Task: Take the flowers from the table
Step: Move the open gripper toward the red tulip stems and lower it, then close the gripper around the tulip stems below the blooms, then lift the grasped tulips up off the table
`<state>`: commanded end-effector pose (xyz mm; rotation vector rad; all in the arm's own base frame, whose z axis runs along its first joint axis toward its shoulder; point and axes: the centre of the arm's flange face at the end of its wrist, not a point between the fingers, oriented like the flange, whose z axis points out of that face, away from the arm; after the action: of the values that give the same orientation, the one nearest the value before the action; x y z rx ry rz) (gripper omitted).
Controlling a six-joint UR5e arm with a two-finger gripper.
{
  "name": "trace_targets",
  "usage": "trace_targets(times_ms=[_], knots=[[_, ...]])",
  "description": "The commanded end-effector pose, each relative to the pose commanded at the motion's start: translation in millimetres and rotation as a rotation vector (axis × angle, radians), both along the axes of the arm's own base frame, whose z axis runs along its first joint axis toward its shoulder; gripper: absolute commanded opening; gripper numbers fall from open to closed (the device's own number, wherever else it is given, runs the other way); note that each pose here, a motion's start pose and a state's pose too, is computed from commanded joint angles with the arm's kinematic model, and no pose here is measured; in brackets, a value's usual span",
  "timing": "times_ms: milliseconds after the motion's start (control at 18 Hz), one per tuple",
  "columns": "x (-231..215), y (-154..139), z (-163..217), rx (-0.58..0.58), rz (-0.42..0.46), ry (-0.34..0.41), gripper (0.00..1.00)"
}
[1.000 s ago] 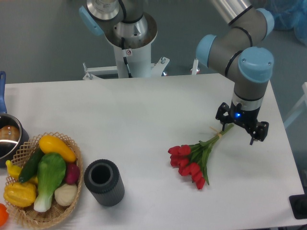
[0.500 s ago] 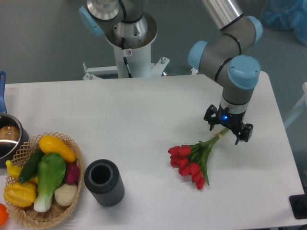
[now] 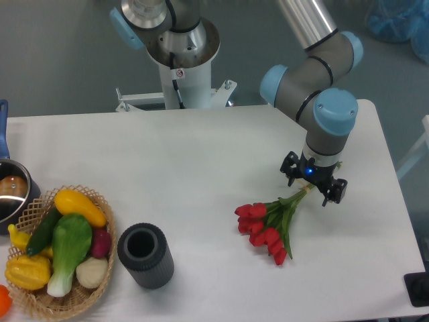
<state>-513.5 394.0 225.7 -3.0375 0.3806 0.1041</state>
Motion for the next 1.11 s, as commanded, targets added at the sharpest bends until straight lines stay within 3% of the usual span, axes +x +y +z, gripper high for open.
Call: trace_targets(times_ms=[278, 778, 833, 944, 1000, 1111], knots=[[-1, 12, -5, 0.010, -0.016, 0.010, 0.93], [30, 26, -23, 0.003, -0.054, -0.038, 0.90], [34, 29, -25, 0.000, -0.061, -0.041, 0.58], [36, 29, -26, -0.005, -0.064, -0.044, 0.14], [36, 28, -23, -0.005, -0.064, -0.037, 0.00], [37, 28, -21, -0.006, -0.064, -0.036, 0.00]])
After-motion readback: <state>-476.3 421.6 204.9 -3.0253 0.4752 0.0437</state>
